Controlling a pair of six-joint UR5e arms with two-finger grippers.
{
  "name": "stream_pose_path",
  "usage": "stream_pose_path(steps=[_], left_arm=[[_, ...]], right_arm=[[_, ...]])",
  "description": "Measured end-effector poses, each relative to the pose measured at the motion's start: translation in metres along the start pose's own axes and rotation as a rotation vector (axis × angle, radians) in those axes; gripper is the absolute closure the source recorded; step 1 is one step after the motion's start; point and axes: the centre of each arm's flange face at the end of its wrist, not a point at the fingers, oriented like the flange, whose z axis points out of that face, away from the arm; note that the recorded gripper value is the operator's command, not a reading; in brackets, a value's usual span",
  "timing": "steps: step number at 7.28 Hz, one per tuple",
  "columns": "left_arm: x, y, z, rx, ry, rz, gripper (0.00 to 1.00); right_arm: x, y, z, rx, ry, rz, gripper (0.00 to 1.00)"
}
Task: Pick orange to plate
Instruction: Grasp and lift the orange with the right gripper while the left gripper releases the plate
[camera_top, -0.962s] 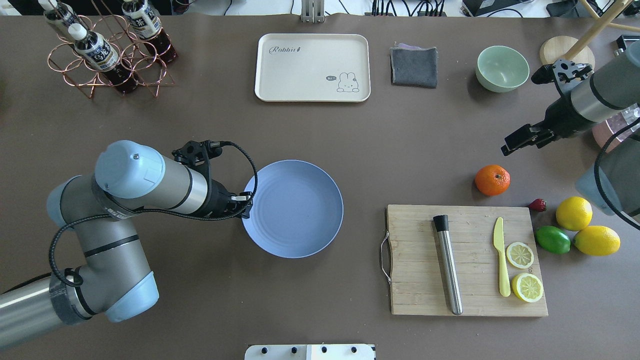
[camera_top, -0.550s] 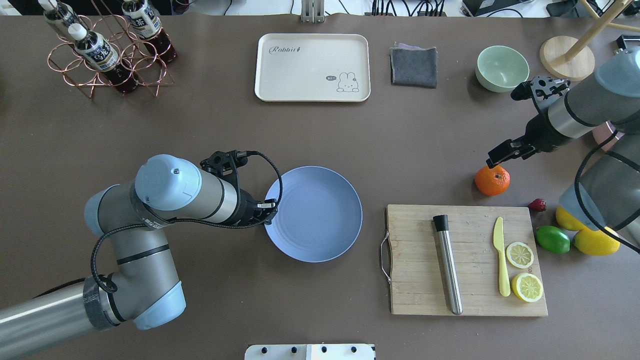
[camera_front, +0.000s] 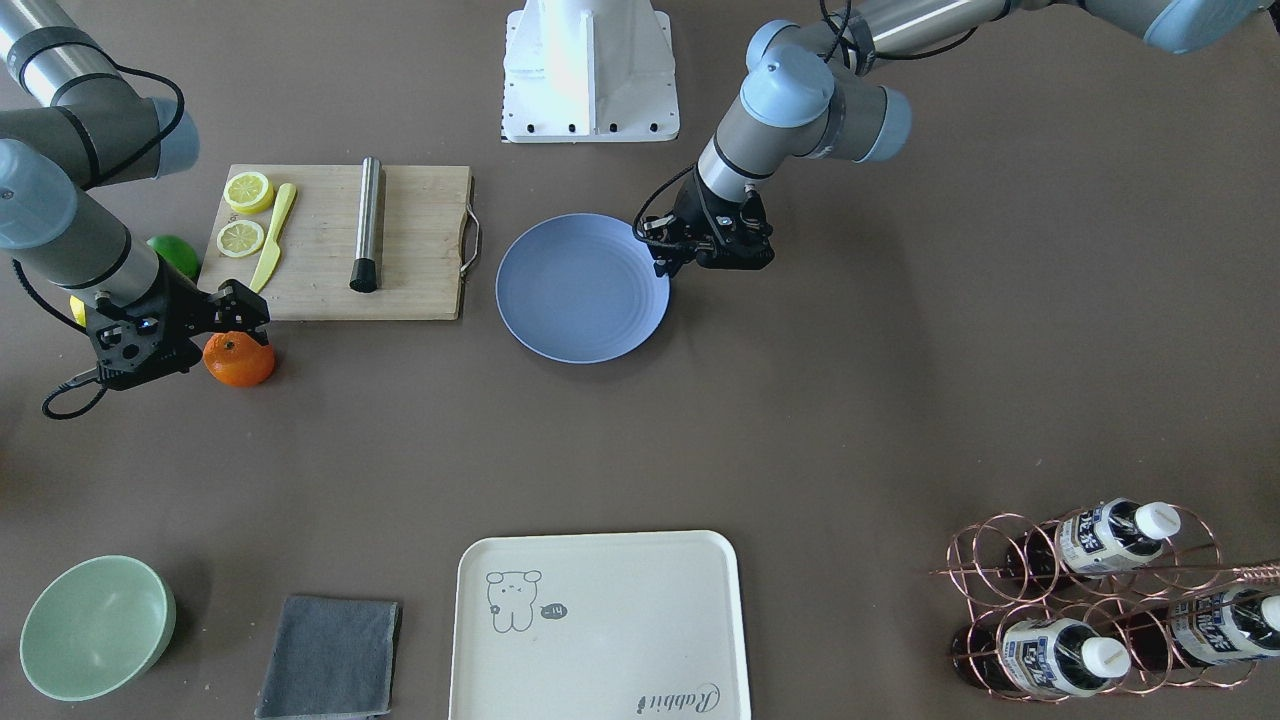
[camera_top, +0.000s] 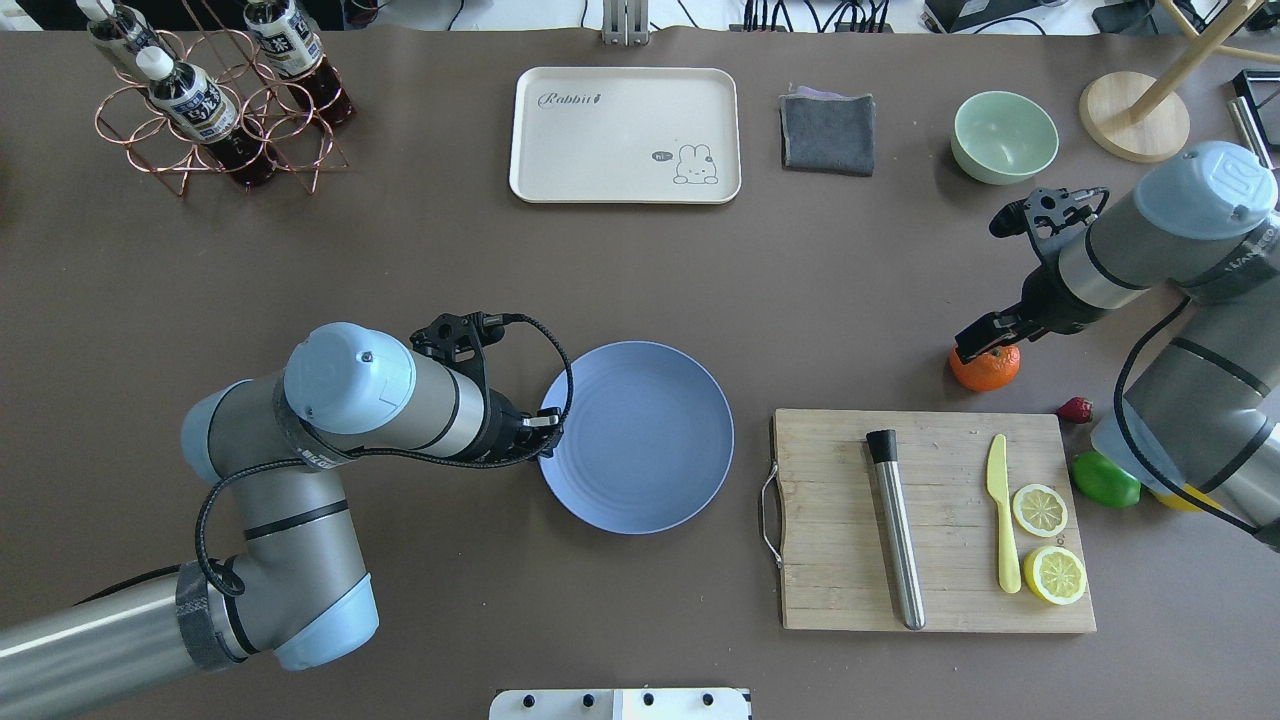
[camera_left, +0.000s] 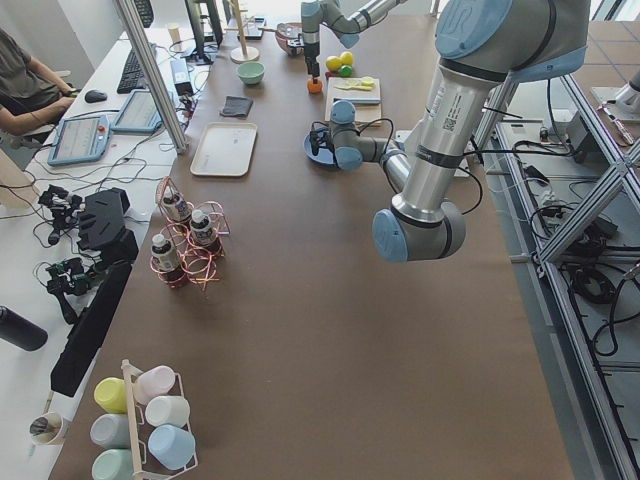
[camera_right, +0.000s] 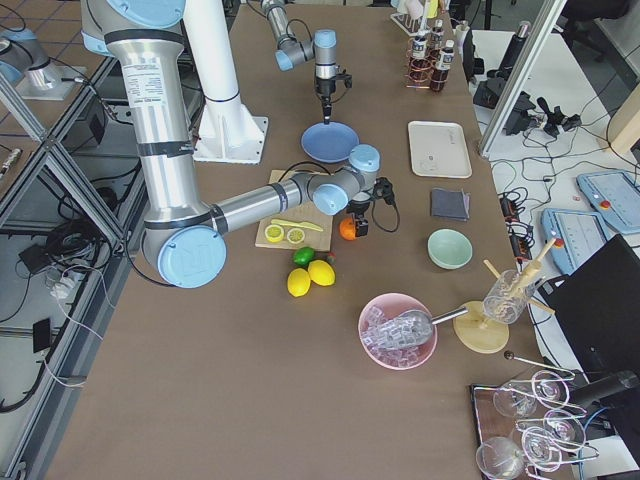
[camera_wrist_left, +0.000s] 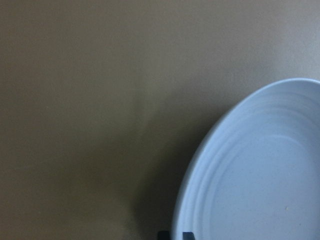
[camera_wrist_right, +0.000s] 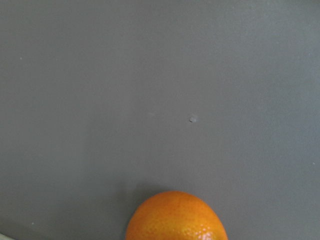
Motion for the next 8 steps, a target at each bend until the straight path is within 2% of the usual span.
stream_pose_path(steps=[2, 3, 4, 5, 6, 8], left_arm=[[-0.001, 0.0, 0.001, 0.0, -0.003, 0.0, 0.04], [-0.001, 0.0, 0.002, 0.0, -0.005, 0.0, 0.04], [-0.001, -0.001, 0.002, 0.001, -0.005, -0.001, 0.04], [-0.001, -0.001, 0.002, 0.002, -0.005, -0.002, 0.04], [-0.001, -0.002, 0.001, 0.003, -0.005, -0.002, 0.04], [-0.001, -0.006, -0.001, 0.009, -0.002, -0.004, 0.04]], right_arm=[[-0.003, 0.003, 0.01, -0.013, 0.011, -0.006, 0.03], [-0.003, 0.003, 0.013, -0.017, 0.013, -0.006, 0.09], [-0.003, 0.004, 0.015, -0.02, 0.014, -0.006, 0.35], [-0.003, 0.004, 0.016, -0.022, 0.015, -0.006, 0.78], [-0.004, 0.003, 0.016, -0.022, 0.014, -0.007, 1.0], [-0.017, -0.002, 0.007, -0.01, -0.004, -0.02, 1.0]])
